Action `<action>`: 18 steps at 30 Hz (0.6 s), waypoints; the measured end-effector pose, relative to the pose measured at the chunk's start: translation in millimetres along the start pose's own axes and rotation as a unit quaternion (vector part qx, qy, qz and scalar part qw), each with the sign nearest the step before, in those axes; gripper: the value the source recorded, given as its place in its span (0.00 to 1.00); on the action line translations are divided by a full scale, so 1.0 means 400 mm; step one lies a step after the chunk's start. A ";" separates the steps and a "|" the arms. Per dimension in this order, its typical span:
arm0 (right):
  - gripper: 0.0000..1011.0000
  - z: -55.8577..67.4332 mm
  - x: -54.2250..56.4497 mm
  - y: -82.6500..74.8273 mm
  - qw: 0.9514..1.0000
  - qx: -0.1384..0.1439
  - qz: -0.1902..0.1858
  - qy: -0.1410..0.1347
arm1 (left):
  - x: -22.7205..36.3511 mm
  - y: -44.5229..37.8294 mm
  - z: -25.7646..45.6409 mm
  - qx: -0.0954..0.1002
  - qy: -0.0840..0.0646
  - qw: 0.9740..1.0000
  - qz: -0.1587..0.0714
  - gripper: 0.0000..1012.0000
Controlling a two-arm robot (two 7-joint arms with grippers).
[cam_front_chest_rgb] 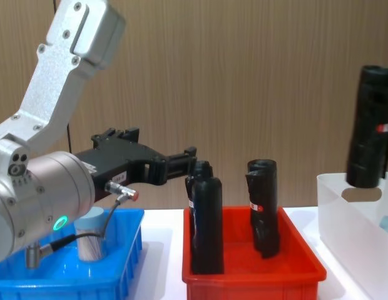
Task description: Pick the cotton swabs from the blue box and place them into the white box.
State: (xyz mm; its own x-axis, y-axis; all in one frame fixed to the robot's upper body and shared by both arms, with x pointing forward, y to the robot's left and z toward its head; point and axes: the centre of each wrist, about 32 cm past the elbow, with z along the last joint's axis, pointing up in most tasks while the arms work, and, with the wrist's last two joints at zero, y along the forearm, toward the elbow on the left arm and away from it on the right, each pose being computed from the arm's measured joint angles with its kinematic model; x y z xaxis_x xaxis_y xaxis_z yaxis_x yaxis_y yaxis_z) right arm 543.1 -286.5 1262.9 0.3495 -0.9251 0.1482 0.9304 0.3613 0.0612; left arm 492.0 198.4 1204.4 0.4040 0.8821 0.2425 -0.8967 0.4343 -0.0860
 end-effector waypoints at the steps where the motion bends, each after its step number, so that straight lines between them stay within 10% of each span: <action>1: 0.34 -0.001 0.004 -0.001 1.000 -0.001 -0.004 -0.001 | 0.000 0.000 0.000 0.000 0.000 1.000 0.000 0.99; 18: 0.34 -0.070 0.066 -0.010 0.998 -0.047 -0.047 -0.009 | 0.000 0.000 0.000 0.000 0.000 1.000 0.000 0.99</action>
State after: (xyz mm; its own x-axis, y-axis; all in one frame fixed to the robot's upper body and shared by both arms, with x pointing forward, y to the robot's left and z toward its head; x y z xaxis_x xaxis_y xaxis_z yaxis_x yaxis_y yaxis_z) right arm 551.7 -315.5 1238.8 0.2588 -0.9520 0.1633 0.9656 0.2597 -0.0161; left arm 492.0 198.4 1204.4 0.4040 0.8820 0.2425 -0.8966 0.4343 -0.0860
